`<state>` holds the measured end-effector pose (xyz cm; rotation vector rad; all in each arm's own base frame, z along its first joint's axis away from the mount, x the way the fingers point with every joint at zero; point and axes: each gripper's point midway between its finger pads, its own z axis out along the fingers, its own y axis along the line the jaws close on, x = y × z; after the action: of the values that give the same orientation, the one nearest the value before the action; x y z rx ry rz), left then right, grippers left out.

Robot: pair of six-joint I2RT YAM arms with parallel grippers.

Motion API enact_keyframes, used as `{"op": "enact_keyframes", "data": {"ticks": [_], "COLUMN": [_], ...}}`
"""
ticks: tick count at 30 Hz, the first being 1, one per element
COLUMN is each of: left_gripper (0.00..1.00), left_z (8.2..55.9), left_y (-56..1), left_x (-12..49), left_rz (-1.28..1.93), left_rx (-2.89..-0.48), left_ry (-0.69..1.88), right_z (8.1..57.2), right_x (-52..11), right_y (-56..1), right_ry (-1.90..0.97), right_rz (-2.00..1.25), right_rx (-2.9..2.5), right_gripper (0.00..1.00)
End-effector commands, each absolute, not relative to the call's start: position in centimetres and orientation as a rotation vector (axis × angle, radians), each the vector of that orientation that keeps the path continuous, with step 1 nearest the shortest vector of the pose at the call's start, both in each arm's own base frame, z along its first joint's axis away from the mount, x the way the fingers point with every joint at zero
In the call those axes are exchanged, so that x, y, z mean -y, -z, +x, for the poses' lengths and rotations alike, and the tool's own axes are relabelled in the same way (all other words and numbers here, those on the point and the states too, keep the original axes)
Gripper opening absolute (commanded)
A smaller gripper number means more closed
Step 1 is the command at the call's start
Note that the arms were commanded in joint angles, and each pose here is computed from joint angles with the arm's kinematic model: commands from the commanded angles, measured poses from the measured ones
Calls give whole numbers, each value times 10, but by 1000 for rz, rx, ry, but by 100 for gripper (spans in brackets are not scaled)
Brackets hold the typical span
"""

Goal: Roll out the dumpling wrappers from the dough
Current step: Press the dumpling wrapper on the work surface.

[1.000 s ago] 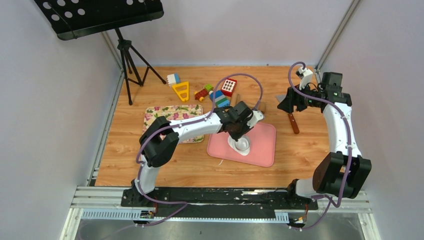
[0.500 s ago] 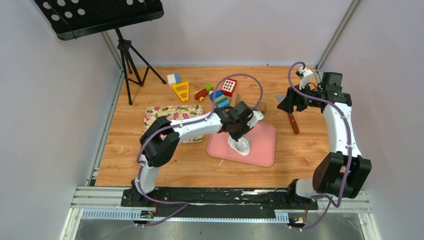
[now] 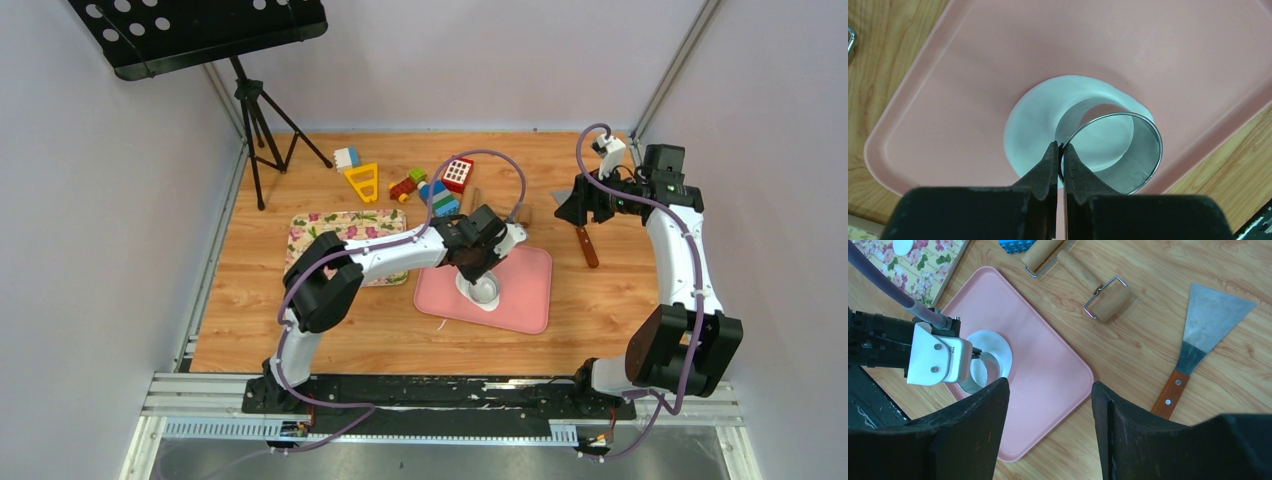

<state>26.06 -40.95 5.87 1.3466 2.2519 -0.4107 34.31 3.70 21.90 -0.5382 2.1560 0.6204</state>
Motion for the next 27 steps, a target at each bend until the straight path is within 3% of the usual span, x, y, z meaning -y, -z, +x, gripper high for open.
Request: {"op": "enact_keyframes", "data": {"ticks": [1, 27], "left_gripper": [0, 0], "left_z": [264, 265], "left_y": [-65, -62], "left_x": [423, 425], "left_rz": [1320, 1293], "left_rx": [-2223, -2244], "left_ry": [439, 448], "right_z": [345, 344], "right_x": [-40, -41], "right_y": [-232, -232], "right_ry": [-613, -617], "right_rz": [-587, -590], "right_rx": [-2082, -2079], "right_gripper": [62, 62]}}
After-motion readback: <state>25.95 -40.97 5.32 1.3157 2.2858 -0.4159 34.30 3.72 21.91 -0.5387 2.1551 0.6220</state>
